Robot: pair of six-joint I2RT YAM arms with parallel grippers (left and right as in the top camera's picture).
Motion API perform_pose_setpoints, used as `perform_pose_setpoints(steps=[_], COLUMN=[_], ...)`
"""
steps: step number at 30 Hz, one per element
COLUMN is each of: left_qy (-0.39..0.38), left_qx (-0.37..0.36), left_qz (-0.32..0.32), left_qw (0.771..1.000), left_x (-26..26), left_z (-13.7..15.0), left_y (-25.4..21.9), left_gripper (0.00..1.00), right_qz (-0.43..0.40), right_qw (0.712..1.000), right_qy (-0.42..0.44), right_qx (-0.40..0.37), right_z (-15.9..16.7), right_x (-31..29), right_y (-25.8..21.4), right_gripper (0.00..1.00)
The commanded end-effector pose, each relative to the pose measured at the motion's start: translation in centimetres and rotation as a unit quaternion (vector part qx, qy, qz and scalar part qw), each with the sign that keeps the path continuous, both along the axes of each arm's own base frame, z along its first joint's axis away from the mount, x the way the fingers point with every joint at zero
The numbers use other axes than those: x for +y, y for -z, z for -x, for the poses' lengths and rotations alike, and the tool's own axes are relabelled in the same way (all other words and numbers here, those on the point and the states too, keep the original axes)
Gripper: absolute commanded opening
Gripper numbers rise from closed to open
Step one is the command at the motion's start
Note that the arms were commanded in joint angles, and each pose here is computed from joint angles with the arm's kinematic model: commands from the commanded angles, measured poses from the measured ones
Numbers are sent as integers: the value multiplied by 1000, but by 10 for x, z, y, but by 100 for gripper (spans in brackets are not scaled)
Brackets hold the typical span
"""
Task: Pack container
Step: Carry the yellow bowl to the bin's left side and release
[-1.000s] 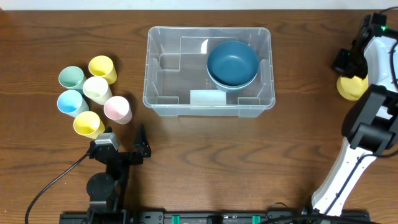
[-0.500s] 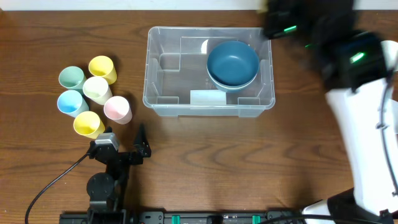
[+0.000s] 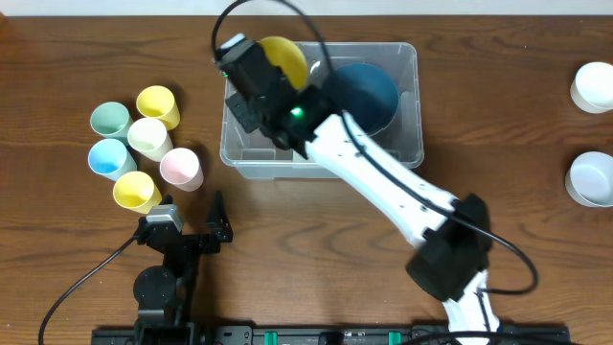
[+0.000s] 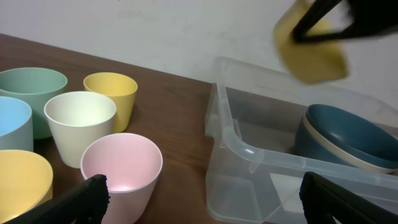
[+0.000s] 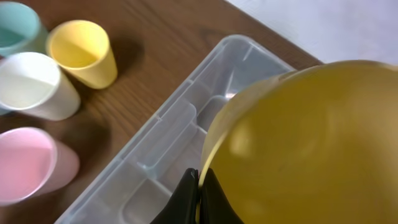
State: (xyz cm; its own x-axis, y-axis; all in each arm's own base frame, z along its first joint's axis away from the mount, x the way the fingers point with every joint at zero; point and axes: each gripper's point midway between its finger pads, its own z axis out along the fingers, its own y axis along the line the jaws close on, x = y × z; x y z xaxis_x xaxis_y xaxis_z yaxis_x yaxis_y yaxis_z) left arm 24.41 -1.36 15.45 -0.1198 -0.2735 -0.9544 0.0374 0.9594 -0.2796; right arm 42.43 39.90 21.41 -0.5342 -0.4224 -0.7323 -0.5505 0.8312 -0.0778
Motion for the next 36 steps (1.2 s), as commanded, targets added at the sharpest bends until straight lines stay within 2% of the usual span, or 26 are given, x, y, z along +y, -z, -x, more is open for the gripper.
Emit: perform_pose_setpoints(steps=[1, 8, 17, 36], left_qy=[6, 6, 6, 6], left_qx=[21, 21, 21, 21], left_qz=[0, 0, 0, 0], left_qw=[1000, 1000, 1000, 1000], left_x=[-2, -2, -2, -2], left_z=[0, 0, 0, 0], left_y=[16, 16, 16, 16], left_gripper=[98, 98, 98, 98], right_qz=[15, 15, 33, 48], right_qw=[1000, 1000, 998, 996], right_qy=[16, 21, 24, 37], right_qx=[-16, 0, 39, 61], right_z=[-18, -41, -51, -57], right_x=[-2, 3, -3, -15], right_y=[15, 62, 118, 148], right_gripper=[1, 1, 1, 1])
